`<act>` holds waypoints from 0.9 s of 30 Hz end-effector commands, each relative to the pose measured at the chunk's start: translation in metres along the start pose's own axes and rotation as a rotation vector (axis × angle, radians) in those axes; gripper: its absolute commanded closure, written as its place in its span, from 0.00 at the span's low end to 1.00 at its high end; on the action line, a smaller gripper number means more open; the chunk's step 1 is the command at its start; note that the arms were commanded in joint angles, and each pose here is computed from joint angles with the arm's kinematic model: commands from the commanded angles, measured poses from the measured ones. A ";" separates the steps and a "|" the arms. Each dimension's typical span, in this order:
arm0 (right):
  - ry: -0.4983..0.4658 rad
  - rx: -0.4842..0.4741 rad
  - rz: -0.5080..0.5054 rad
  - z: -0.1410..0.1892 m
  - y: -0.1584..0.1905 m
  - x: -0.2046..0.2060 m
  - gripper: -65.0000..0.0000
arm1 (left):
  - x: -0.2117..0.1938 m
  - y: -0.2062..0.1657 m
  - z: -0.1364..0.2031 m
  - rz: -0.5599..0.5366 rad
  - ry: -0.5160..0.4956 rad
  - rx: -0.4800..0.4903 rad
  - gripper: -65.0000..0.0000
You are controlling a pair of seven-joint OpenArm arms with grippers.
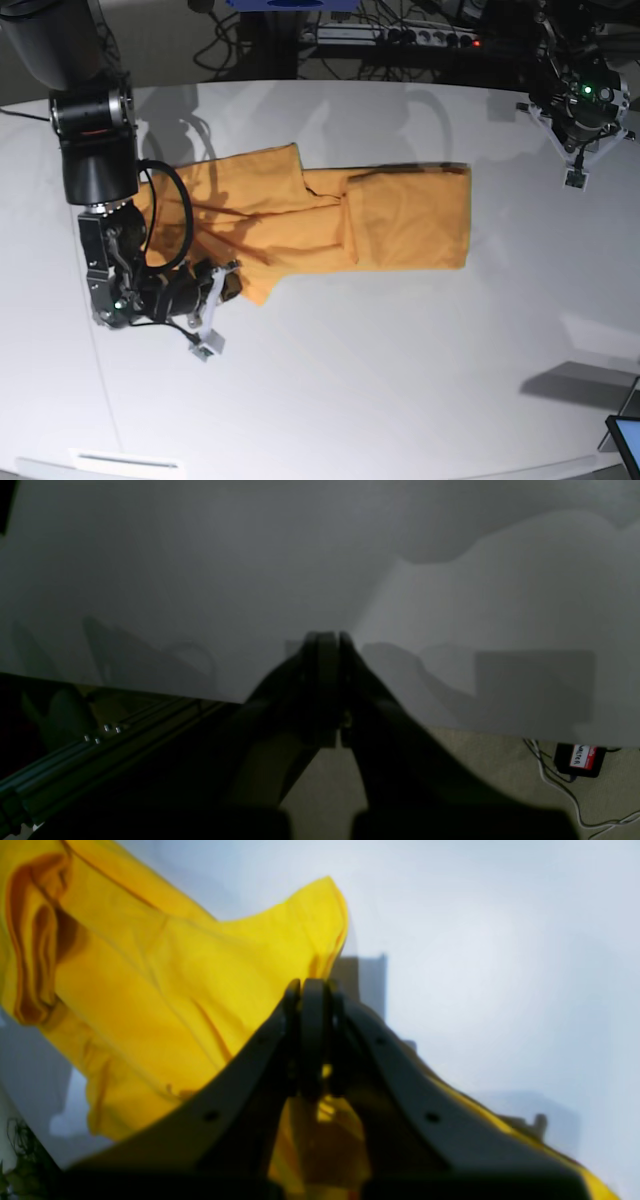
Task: Fold the T-shirt properly
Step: 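Fold the lifted sleeve end over toward the folded hem with the right gripper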
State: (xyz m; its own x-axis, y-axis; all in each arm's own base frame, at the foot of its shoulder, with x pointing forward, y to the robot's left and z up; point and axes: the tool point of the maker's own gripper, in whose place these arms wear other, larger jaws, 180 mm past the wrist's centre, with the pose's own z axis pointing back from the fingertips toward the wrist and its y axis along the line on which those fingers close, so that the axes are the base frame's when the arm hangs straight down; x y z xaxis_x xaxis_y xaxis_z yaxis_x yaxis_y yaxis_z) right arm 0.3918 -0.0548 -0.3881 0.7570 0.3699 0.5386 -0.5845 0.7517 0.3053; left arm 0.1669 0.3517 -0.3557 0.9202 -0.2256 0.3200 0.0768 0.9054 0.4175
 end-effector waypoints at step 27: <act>-0.084 -0.084 0.170 0.058 0.022 0.029 1.00 | 0.009 0.009 0.004 -0.002 -0.027 0.026 1.00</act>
State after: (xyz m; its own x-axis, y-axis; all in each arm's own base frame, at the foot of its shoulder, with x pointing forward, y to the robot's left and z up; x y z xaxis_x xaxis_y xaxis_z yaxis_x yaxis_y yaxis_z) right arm 0.3745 -0.0581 -0.3348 0.6488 0.4564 0.6089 -0.6664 0.7270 0.1652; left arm 0.1696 0.3518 -0.3546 0.9178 -0.2254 0.3267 0.0737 0.9056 0.4178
